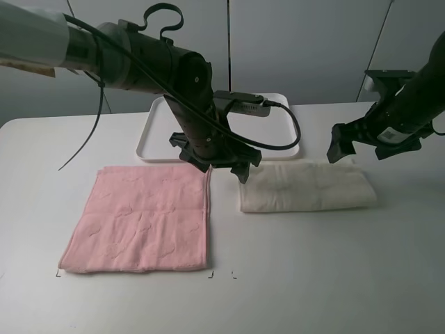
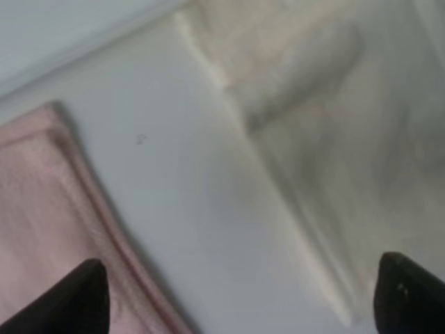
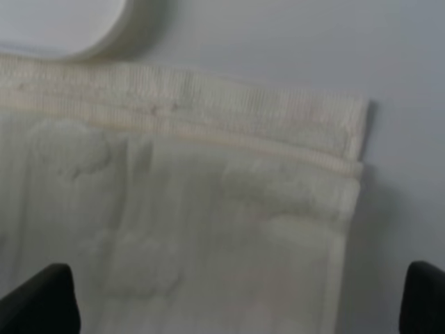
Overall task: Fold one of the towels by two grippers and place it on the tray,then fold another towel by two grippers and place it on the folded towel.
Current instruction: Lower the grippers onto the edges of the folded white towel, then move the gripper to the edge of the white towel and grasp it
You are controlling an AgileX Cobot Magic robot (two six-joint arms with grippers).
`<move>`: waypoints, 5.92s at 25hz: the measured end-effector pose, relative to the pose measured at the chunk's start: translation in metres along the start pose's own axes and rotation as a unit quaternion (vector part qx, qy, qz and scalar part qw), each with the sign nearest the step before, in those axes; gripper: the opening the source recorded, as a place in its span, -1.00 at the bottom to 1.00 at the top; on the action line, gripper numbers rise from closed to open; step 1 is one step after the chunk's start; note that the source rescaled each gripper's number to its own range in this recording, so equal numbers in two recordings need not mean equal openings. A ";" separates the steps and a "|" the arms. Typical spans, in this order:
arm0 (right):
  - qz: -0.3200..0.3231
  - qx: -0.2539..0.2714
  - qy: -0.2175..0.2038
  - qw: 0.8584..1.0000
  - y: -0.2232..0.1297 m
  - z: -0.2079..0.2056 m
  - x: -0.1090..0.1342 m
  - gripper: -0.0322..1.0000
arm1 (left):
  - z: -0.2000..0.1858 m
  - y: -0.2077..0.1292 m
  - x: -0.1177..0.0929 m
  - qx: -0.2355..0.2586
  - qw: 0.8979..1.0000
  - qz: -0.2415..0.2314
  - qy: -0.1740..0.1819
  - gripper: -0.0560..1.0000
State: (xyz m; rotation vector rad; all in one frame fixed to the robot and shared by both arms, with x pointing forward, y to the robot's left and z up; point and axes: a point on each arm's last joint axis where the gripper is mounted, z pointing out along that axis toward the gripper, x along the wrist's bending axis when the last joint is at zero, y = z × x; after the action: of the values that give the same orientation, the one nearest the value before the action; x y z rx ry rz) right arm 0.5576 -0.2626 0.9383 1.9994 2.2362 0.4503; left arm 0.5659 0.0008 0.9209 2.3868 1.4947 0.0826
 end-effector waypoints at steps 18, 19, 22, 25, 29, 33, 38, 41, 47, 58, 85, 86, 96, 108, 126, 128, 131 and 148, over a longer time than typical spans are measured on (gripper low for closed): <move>0.034 0.116 -0.006 0.993 0.002 0.020 -0.006 1.00 | 0.026 0.017 0.006 0.044 0.994 -0.091 0.029 0.96; 0.032 0.121 -0.008 0.992 0.003 0.020 -0.007 1.00 | 0.028 0.017 0.006 0.049 0.994 -0.095 0.032 0.96; 0.034 0.130 -0.010 0.991 0.005 0.022 -0.010 1.00 | 0.033 0.018 0.007 0.055 0.993 -0.097 0.037 0.96; 0.035 0.135 -0.010 0.990 0.004 0.024 -0.011 1.00 | 0.034 0.018 0.007 0.055 0.993 -0.098 0.037 0.96; 0.036 0.134 -0.010 0.990 0.005 0.023 -0.011 1.00 | 0.047 0.017 0.008 0.075 0.991 -0.100 0.045 0.96; 0.031 0.136 -0.014 0.990 0.005 0.023 -0.011 1.00 | 0.050 0.021 0.007 0.078 0.991 -0.100 0.046 0.96; 0.029 0.130 -0.021 0.991 0.006 0.023 -0.014 1.00 | 0.047 0.023 0.007 0.077 0.991 -0.098 0.050 0.96; 0.026 0.133 -0.027 0.990 0.007 0.025 -0.015 1.00 | 0.047 0.022 0.007 0.083 0.990 -0.099 0.052 0.96; 0.038 0.154 -0.028 0.987 0.007 0.035 -0.017 1.00 | 0.047 0.022 0.009 0.085 0.990 -0.094 0.061 0.96; 0.041 0.155 -0.029 0.987 0.006 0.036 -0.017 1.00 | 0.040 0.030 0.003 0.074 0.992 -0.091 0.045 0.96; 0.038 0.151 -0.030 0.987 0.026 0.026 -0.018 1.00 | 0.057 0.027 -0.001 0.100 0.990 -0.086 0.059 0.87; 0.040 0.157 -0.030 0.986 0.029 0.026 -0.020 1.00 | 0.057 0.027 -0.001 0.100 0.990 -0.086 0.059 0.87; 0.076 0.183 -0.024 0.980 0.030 0.034 -0.043 1.00 | 0.057 0.026 0.000 0.102 0.989 -0.085 0.061 0.87; 0.085 0.206 -0.018 0.975 0.024 0.062 -0.045 1.00 | 0.057 0.026 0.000 0.103 0.989 -0.082 0.061 0.87; 0.023 0.176 -0.055 0.983 0.031 0.070 -0.023 1.00 | 0.057 0.026 0.000 0.104 0.990 -0.077 0.061 0.87; 0.019 0.176 -0.054 0.983 0.031 0.070 -0.023 1.00 | 0.057 0.026 0.000 0.105 0.990 -0.077 0.061 0.87; 0.018 0.176 -0.054 0.983 0.031 0.070 -0.023 1.00 | 0.057 0.026 0.000 0.105 0.990 -0.075 0.061 0.87; 0.029 0.176 -0.045 0.983 0.035 0.066 -0.039 1.00 | 0.057 0.026 0.000 0.106 0.990 -0.067 0.060 0.87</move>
State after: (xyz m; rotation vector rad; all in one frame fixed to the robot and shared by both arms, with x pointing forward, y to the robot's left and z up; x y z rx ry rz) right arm 0.6138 -0.2882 0.8816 2.1984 2.3383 -0.0396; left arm 0.6004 -0.0232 0.8747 2.4738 1.7992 0.0387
